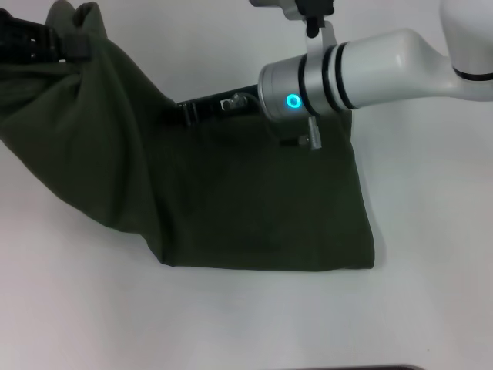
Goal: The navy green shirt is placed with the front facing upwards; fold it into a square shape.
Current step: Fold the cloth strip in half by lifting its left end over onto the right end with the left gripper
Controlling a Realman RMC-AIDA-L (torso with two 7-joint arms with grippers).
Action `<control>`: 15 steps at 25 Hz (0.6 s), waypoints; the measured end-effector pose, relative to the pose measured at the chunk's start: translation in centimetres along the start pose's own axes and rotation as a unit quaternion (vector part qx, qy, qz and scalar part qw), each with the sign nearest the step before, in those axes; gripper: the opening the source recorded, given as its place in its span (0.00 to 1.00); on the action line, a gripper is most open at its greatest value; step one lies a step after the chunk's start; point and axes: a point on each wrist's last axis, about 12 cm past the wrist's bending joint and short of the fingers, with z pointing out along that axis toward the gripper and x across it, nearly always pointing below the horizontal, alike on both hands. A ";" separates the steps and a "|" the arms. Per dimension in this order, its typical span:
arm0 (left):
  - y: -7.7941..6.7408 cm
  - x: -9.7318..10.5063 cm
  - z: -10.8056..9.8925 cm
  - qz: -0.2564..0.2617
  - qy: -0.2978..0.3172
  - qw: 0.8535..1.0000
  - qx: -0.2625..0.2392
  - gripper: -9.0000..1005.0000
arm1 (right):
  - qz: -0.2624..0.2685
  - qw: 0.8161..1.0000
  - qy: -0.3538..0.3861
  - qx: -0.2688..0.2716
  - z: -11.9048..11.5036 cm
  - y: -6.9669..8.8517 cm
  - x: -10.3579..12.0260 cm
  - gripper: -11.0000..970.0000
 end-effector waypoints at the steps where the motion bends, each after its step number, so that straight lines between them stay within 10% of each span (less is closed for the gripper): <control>1: -0.1 0.0 0.1 0.002 0.000 1.000 0.001 0.09 | -0.001 1.000 -0.004 0.004 0.1 0.0 -0.1 0.03; 15: -0.6 0.3 1.1 0.015 0.015 1.000 0.014 0.09 | 0.026 0.998 -0.044 0.048 0.4 -0.9 -1.3 0.03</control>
